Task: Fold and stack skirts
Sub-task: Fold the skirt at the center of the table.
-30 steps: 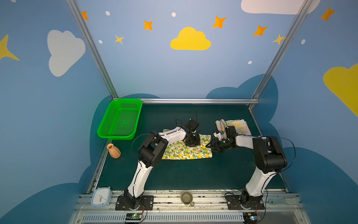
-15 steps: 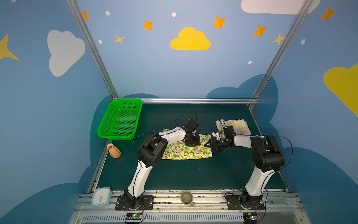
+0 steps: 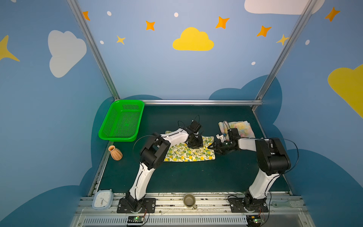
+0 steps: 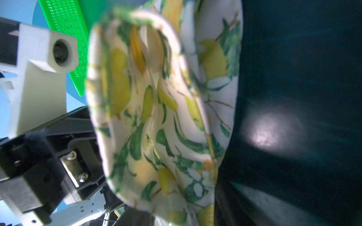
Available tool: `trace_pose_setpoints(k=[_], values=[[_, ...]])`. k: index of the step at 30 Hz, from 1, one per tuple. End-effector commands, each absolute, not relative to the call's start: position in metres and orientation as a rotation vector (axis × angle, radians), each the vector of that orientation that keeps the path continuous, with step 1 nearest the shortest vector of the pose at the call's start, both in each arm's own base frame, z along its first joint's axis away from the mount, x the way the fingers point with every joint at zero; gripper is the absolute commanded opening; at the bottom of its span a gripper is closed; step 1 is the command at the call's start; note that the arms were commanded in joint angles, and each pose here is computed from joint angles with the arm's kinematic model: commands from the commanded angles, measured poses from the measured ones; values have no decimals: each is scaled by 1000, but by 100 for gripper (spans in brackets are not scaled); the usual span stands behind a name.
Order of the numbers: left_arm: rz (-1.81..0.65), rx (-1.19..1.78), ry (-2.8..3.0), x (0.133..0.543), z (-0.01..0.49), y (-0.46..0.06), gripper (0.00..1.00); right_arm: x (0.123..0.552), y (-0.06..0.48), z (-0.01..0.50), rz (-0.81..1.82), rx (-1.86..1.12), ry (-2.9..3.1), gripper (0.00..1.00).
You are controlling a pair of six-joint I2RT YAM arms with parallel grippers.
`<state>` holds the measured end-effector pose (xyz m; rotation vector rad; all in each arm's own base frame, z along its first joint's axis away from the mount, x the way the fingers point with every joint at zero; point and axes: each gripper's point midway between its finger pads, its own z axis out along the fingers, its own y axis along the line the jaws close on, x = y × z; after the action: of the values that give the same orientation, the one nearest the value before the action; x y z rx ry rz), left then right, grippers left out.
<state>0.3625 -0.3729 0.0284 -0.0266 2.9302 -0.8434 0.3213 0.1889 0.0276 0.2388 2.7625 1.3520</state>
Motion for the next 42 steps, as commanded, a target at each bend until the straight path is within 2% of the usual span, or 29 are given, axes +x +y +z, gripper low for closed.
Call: trace_pose_setpoints(k=[1, 12, 17, 20, 29, 37, 42], values=[[-706, -27, 3004, 355, 2, -359, 33, 306, 172, -18, 1173, 384, 2895, 44], [-697, -28, 3016, 353, -4, -363, 33, 313, 198, -23, 1193, 267, 2879, 34], [-702, -31, 3014, 353, -3, -364, 33, 316, 202, -18, 1194, 249, 2857, 25], [-718, -42, 2995, 355, 1, -364, 32, 320, 205, -4, 1224, 229, 2814, 0], [-824, -202, 2877, 382, 38, -332, 32, 324, 201, 61, 1143, 82, 2844, 0], [-807, -366, 2833, 387, 46, -271, 32, 322, 182, 78, 913, 41, 3005, 0], [-794, -377, 2836, 373, 47, -258, 32, 326, 176, 83, 817, 7, 3057, 0]])
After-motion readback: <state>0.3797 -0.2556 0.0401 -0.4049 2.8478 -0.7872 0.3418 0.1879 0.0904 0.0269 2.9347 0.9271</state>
